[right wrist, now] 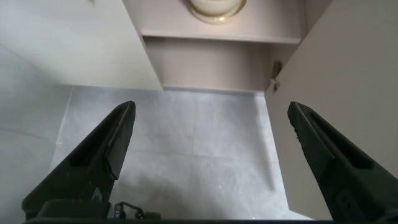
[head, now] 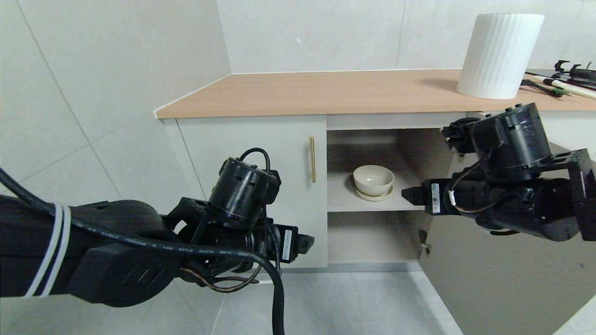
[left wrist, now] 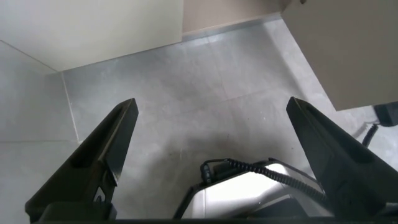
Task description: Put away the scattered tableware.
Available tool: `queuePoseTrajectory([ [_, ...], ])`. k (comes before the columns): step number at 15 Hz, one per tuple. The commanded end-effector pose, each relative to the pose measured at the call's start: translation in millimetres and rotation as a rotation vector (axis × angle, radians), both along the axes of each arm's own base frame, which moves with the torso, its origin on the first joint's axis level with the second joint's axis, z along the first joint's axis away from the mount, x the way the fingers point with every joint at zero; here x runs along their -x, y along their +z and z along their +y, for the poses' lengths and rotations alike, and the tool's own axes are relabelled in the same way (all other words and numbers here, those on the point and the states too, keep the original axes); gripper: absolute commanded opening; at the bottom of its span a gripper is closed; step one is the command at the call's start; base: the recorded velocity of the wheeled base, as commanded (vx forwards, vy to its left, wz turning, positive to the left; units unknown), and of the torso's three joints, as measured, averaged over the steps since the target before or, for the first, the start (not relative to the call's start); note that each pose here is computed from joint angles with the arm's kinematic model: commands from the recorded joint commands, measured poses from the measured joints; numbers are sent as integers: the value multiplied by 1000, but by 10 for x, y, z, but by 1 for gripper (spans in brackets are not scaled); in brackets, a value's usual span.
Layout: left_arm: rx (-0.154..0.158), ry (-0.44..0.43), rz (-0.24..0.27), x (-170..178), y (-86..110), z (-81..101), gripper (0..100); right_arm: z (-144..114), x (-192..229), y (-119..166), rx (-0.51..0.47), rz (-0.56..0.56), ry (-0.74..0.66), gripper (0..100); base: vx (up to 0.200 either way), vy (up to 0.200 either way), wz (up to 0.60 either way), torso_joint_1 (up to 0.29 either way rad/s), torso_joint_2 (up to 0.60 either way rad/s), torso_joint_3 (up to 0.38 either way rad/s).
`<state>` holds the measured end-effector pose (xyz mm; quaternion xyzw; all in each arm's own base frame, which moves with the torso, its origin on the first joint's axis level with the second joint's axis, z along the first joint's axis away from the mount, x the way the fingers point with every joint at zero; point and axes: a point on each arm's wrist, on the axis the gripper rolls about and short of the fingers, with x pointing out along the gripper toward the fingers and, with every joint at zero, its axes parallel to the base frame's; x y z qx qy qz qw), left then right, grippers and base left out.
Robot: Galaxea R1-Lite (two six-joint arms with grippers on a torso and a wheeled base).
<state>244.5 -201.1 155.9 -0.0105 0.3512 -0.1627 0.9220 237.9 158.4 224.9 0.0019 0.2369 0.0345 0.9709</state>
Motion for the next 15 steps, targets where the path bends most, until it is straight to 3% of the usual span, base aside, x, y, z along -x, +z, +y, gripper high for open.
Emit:
queuePoseTrajectory([
  [1, -2, 0, 1, -2, -5, -2, 100, -84, 119, 149, -26, -43, 5, 100, 0, 0, 0, 0, 0, 0],
  [10, -6, 6, -3, 1, -4, 2, 100, -412, 559, 435, -48, -121, 17, 100, 0, -200, 0, 2, 3, 2],
  [13, 6, 7, -16, 21, 49, 20, 100, -720, 868, 705, -61, -182, -10, 100, 0, -200, 0, 5, 1, 4],
  [15, 5, 6, -13, 18, 39, 16, 100, -979, 1087, 958, -50, -194, -70, 100, 0, 0, 0, 0, 0, 0],
])
